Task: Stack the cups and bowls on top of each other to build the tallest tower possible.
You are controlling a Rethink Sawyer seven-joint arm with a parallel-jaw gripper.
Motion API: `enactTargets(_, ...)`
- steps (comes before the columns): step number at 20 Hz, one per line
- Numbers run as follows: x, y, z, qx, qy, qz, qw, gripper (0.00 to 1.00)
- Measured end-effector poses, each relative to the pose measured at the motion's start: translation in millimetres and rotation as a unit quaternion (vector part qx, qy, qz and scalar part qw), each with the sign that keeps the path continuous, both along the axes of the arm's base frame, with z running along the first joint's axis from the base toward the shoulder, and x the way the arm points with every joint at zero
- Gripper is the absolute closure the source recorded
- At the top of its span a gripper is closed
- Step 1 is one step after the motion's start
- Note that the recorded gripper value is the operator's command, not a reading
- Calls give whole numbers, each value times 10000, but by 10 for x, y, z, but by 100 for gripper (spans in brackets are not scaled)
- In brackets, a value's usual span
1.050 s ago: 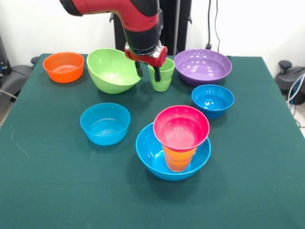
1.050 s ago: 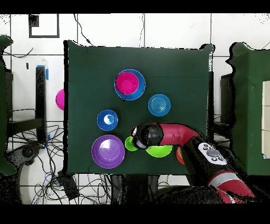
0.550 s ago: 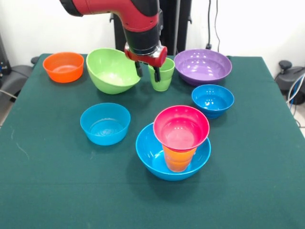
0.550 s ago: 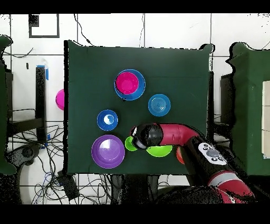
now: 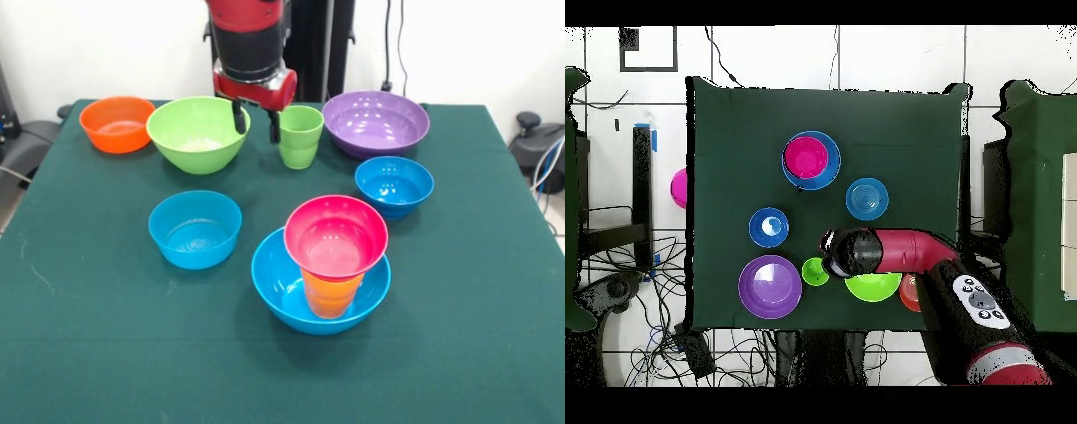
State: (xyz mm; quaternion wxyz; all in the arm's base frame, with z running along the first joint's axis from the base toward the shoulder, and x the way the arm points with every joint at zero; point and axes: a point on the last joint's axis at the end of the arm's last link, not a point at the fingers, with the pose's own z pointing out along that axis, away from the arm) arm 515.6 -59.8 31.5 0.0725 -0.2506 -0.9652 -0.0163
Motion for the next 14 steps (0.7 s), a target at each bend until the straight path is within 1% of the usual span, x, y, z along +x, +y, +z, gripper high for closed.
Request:
enactTargets(2,51,-45,108,-82,-68,4,9999,0)
enactTargets(5,84,-69,165,-126,-126,3,9998,0)
enactTargets(9,78,-63,148,-114,-111,3,9999,0)
enactTargets(13,45,-34,84,-67,-46,7,10000,0)
enactTargets(14,30,-13,34,-33,-5,10,10000,0)
